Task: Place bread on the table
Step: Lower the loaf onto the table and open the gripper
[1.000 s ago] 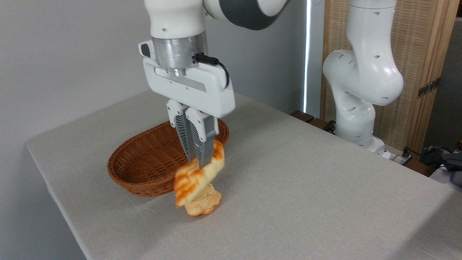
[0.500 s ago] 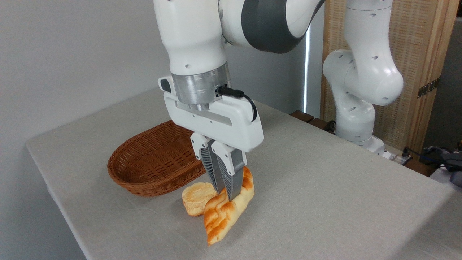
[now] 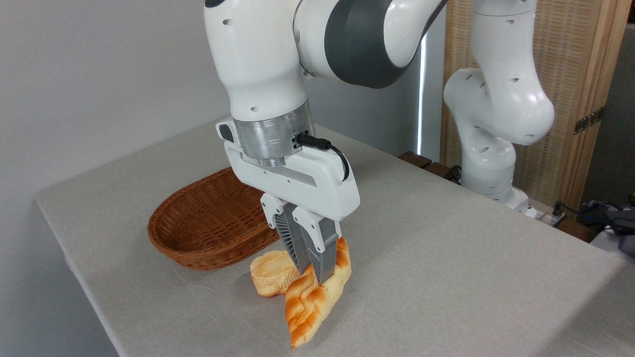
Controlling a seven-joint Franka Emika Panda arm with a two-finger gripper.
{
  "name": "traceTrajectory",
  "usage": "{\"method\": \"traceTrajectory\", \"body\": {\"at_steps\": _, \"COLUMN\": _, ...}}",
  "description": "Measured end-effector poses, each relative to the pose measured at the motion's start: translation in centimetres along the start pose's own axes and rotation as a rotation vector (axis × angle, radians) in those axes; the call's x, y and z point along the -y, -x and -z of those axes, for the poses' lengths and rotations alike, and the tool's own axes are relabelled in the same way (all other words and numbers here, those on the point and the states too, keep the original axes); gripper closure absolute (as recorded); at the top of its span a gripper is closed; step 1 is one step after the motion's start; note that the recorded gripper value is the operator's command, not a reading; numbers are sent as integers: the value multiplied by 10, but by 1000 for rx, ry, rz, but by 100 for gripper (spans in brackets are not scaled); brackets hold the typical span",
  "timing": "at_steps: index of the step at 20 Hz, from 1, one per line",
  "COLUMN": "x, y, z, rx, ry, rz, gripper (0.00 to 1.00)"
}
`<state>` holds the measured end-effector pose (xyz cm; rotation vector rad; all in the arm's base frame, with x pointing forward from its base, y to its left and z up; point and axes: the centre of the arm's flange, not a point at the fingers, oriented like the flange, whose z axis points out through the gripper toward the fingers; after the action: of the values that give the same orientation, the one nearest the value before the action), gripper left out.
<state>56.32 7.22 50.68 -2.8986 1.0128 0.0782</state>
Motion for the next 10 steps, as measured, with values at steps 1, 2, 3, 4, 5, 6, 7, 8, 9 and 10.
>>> {"method": "traceTrajectory", "body": {"at_steps": 1, "x": 0, "y": 0, "z": 0, "rx": 0, "ry": 0, "rz": 0, "gripper": 37}}
{"method": "traceTrajectory", "body": {"at_steps": 2, "x": 0, "y": 0, "z": 0, "rx": 0, "ry": 0, "rz": 0, "gripper": 33}}
{"method": "traceTrajectory", "body": {"at_steps": 3, "x": 0, "y": 0, "z": 0, "rx": 0, "ry": 0, "rz": 0, "gripper": 28}}
{"method": "traceTrajectory", "body": {"at_steps": 4, "x": 0, "y": 0, "z": 0, "rx": 0, "ry": 0, "rz": 0, "gripper": 26}}
{"method": "traceTrajectory", "body": {"at_steps": 5, "x": 0, "y": 0, "z": 0, "rx": 0, "ry": 0, "rz": 0, "gripper": 25}}
{"method": "traceTrajectory", "body": {"at_steps": 6, "x": 0, "y": 0, "z": 0, "rx": 0, "ry": 0, "rz": 0, "gripper": 20}}
{"method": "traceTrajectory", "body": {"at_steps": 7, "x": 0, "y": 0, "z": 0, "rx": 0, "ry": 0, "rz": -1, "gripper": 14}}
{"method": "traceTrajectory", "body": {"at_steps": 8, "x": 0, "y": 0, "z": 0, "rx": 0, "ry": 0, "rz": -1, "gripper": 8}}
{"method": "traceTrajectory", "body": {"at_steps": 9, "x": 0, "y": 0, "z": 0, "rx": 0, "ry": 0, "rz": -1, "gripper": 2}}
{"method": "traceTrajectory", "body": {"at_steps": 10, "x": 0, "y": 0, "z": 0, "rx": 0, "ry": 0, "rz": -1, "gripper": 0}}
